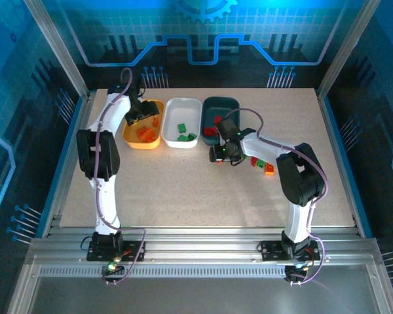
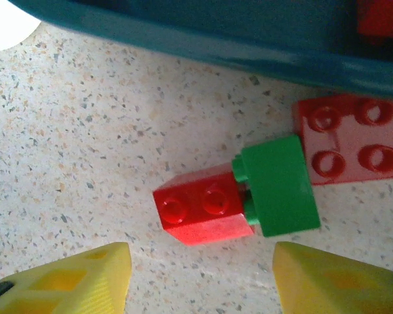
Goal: Sort the legos into containers by color
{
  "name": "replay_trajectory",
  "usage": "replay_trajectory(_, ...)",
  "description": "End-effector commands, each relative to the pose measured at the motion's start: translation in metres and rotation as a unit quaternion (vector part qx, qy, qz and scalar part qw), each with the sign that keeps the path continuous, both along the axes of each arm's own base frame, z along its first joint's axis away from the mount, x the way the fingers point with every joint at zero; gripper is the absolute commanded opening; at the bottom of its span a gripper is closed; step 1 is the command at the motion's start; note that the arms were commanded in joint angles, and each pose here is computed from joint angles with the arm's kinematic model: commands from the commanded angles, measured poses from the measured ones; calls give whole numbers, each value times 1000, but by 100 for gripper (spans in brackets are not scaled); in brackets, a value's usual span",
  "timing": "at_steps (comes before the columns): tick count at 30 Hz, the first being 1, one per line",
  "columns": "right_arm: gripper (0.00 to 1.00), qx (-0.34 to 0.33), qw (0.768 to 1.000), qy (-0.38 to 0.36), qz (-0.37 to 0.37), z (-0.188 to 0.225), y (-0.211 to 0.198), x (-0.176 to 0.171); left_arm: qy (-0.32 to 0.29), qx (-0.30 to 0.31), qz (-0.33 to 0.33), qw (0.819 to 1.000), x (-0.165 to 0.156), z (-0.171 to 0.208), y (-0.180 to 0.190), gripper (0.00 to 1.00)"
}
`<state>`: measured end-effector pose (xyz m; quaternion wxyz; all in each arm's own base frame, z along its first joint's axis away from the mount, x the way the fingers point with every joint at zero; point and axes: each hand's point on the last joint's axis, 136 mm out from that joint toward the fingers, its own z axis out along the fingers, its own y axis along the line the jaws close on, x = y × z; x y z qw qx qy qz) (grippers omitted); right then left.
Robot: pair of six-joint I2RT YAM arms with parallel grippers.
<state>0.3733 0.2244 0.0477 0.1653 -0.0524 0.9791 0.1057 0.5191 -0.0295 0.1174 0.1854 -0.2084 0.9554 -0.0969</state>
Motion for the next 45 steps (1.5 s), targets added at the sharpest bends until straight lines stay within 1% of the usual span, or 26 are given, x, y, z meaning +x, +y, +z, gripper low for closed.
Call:
replay_trajectory(1,59,-33,999,-10,6,0,1,3,-65,-65,1,996,-17,70,-19,88)
replay_trajectory(5,59,-28,1000,-1,12,-5,9,0,-100,-94,-15,991,-44,104,-41,91)
replay_trajectory(8,58,-18,1000,12,21,-13,20,-5,-109,-101,-37,988,-66,117,-58,92)
replay_trajectory(13,58,-28,999,11,29,-13,30,-13,-115,-127,-56,984,-95,119,-74,92)
replay_trajectory(16,57,-13,999,16,40,-13,40,-14,-124,-139,-64,980,-104,120,-78,93)
replay_trajectory(18,57,-10,998,11,54,-10,47,-16,-130,-143,-68,979,-106,121,-79,93)
replay_trajectory(20,56,-23,998,-1,60,-3,47,-16,-139,-151,-74,976,-109,124,-82,93)
replay_trajectory(21,56,-37,998,-7,52,-1,40,-14,-143,-153,-75,975,-110,125,-82,93)
replay_trajectory(23,57,-88,995,-29,28,7,19,-10,-150,-154,-73,974,-112,125,-82,93)
replay_trajectory(25,58,-122,991,-47,24,12,8,-5,-156,-161,-73,972,-114,125,-83,93)
replay_trajectory(31,58,-203,975,-80,43,10,0,8,-159,-176,-72,969,-115,125,-86,93)
replay_trajectory(40,58,-194,977,-74,56,-5,14,17,-152,-178,-74,969,-114,119,-88,93)
replay_trajectory(45,57,-185,978,-69,67,-12,25,11,-150,-176,-73,970,-113,117,-87,93)
